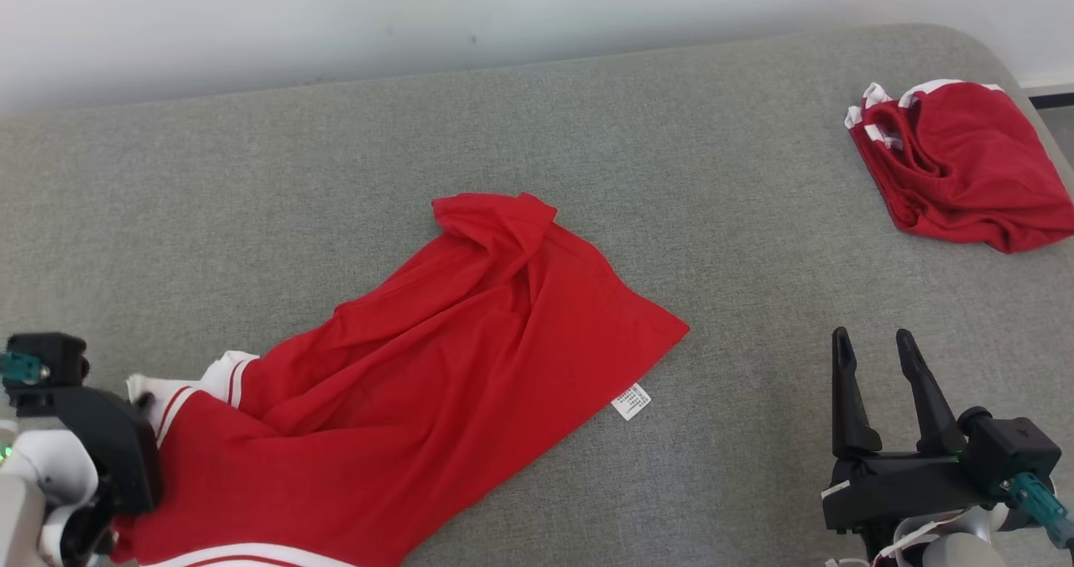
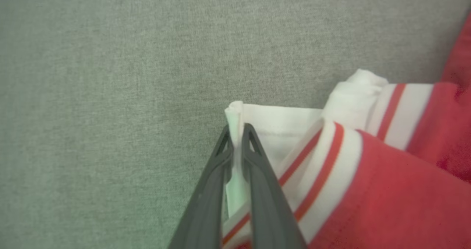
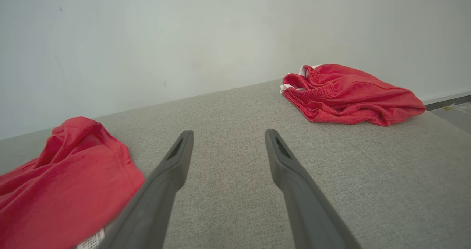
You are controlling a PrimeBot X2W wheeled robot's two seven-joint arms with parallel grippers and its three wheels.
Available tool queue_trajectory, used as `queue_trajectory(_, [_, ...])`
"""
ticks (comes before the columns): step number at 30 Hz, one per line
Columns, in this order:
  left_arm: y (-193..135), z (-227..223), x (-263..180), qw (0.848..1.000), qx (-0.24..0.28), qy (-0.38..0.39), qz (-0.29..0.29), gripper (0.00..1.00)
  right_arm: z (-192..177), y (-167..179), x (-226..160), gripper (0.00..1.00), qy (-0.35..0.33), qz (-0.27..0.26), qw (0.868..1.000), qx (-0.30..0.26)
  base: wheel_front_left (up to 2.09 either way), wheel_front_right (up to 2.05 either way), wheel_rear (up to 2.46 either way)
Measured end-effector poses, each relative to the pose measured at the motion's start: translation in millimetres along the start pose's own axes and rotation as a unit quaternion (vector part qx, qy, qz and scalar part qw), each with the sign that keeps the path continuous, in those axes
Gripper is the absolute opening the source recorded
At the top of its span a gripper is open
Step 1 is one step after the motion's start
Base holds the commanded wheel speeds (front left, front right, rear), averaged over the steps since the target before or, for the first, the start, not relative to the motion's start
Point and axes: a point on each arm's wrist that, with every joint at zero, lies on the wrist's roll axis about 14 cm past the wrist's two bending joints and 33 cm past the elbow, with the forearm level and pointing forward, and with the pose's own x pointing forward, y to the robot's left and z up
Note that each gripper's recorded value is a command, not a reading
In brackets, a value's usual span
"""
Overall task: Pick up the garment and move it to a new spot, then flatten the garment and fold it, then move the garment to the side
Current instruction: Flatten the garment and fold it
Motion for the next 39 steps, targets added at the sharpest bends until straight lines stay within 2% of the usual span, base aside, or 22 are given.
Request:
queue_trajectory(5, [2.7, 48.5, -0.6, 0.997, 0.028, -0.074, 0.004, 0.0, 1.7, -3.3, 0.9, 1.0, -0.003, -0.004, 1.0, -0.002, 0.0, 0.0, 0.0])
queue_trajectory(10, [-2.2, 103.3, -8.7, 0.986, 0.059, -0.158, 0.004, 0.0, 1.0, -2.7, 1.7, 1.0, -0.002, -0.003, 1.0, -0.003, 0.0, 0.0, 0.0])
queue_trajectory(13, [-16.1, 140.8, -14.6, 0.973, 0.09, -0.21, -0.006, 0.0, 2.2, -2.0, 3.6, 1.0, -0.004, -0.002, 1.0, -0.004, 0.0, 0.0, 0.0])
queue_trajectory(22, [-57.8, 244.0, -37.0, 0.924, 0.158, -0.348, -0.031, 0.0, -0.3, -8.6, 4.1, 1.0, 0.0, -0.011, 1.0, -0.009, 0.0, 0.0, 0.0])
queue_trajectory(26, [-67.4, 273.4, -43.2, 0.905, 0.169, -0.388, -0.033, 0.0, 2.1, -14.8, 3.7, 1.0, -0.003, -0.02, 1.0, -0.011, 0.0, 0.0, 0.0])
queue_trajectory(35, [-73.9, 315.3, -48.7, 0.876, 0.18, -0.447, -0.022, 0.0, 5.6, -29.8, -2.4, 1.0, -0.005, -0.042, 0.999, -0.019, 0.0, 0.0, 0.0])
queue_trajectory(37, [-71.7, 319.5, -46.3, 0.874, 0.182, -0.45, -0.012, 0.0, 5.6, -31.8, -3.5, 1.0, -0.004, -0.045, 0.999, -0.021, 0.0, 0.0, 0.0])
queue_trajectory(38, [-68.0, 315.9, -40.0, 0.88, 0.18, -0.44, -0.007, 0.0, 5.4, -32.7, -3.9, 1.0, -0.004, -0.046, 0.999, -0.021, 0.0, 0.0, 0.0])
queue_trajectory(39, [-65.2, 309.6, -31.9, 0.888, 0.18, -0.423, -0.003, 0.04, 5.0, -33.4, -4.4, 1.0, -0.003, -0.048, 0.999, -0.021, 0.0, 0.0, 0.0])
